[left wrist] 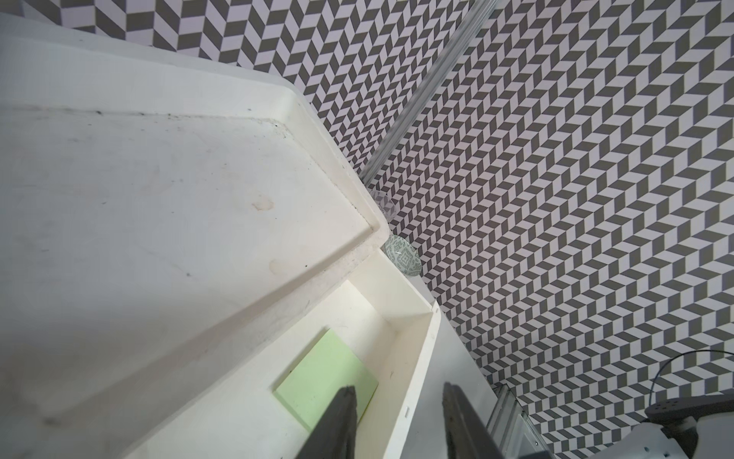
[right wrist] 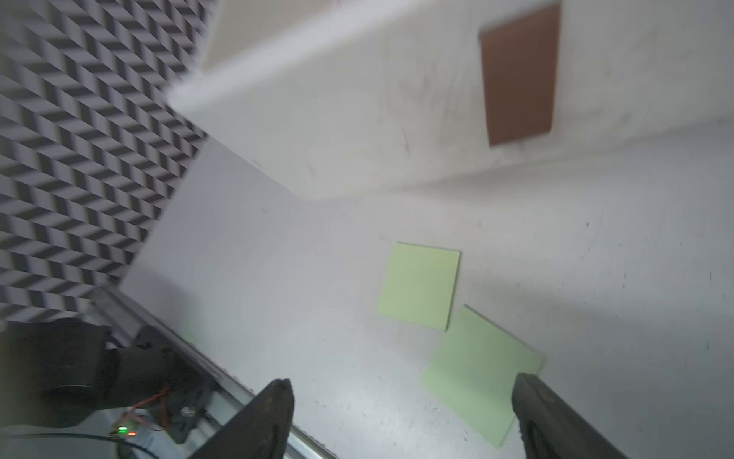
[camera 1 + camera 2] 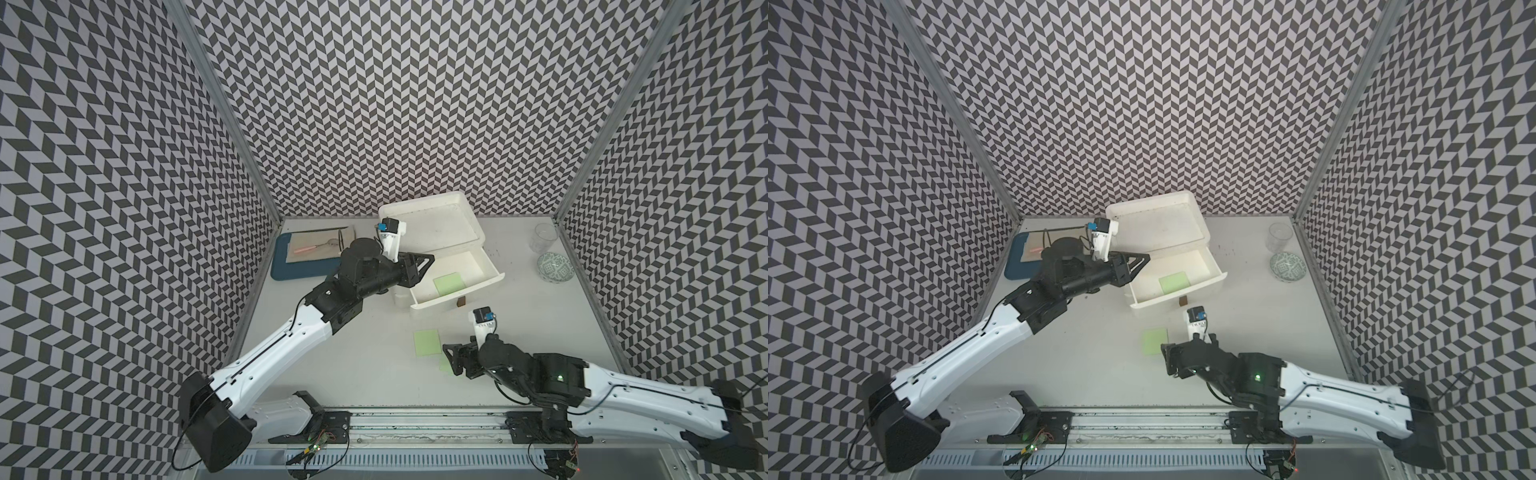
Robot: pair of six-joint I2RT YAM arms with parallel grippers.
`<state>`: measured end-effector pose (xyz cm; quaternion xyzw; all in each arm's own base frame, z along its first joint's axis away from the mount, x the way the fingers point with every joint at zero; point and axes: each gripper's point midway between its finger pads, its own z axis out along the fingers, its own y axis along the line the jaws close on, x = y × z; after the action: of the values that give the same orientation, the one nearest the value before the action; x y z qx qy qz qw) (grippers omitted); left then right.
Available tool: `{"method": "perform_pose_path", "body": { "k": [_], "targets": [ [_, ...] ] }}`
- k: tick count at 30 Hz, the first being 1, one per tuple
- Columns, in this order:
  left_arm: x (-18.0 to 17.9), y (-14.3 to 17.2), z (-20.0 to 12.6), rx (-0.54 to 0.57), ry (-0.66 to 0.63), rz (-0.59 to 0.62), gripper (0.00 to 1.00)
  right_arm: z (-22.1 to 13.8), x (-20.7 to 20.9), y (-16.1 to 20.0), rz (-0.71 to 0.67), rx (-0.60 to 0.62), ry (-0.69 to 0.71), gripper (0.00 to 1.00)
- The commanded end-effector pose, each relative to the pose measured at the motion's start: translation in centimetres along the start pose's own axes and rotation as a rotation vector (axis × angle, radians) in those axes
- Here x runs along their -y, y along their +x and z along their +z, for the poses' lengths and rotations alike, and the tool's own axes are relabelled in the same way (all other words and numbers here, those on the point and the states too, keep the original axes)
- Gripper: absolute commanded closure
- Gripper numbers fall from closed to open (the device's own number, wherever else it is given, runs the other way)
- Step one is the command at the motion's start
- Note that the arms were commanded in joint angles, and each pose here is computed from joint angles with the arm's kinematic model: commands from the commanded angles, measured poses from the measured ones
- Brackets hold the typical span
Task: Please put the sticky notes in the drawer by color
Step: Pick up the sticky notes from the center of the board.
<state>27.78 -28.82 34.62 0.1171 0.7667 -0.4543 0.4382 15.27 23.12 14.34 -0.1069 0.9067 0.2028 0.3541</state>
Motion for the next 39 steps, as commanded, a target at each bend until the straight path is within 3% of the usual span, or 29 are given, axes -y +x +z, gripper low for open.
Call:
{"method": "perform_pose_path", "body": {
  "k": [1, 5, 14, 26, 31, 39],
  "targets": [
    [-2.2, 1.5, -2.0, 0.0, -0.099, 0.004, 0.59, 1.3, 0.6, 1.3, 0.045, -0.034, 0.038, 0.09],
    [-4.5, 3.0, -4.7, 0.039, -0.188, -0.004, 0.51, 2.9, 2.0, 3.5, 0.088, -0.057, 0.07, 0.09],
    [-8.1, 7.4, -5.8, 0.001, -0.254, -0.047, 0.51, 5.7, 1.8, 8.3, 0.137, -0.231, 0.096, 0.06],
    [-10.9, 10.3, -6.6, -0.014, -0.282, -0.072, 0.51, 7.4, 2.2, 7.8, 0.126, -0.21, 0.23, 0.03],
    [-11.3, 11.3, -6.4, -0.041, -0.268, -0.082, 0.51, 7.3, 4.4, 8.2, 0.1, -0.221, 0.379, 0.01],
    [-11.4, 11.9, -5.9, -0.061, -0.236, -0.082, 0.51, 8.3, 4.1, 8.6, 0.088, -0.241, 0.413, 0.0]
  ]
}}
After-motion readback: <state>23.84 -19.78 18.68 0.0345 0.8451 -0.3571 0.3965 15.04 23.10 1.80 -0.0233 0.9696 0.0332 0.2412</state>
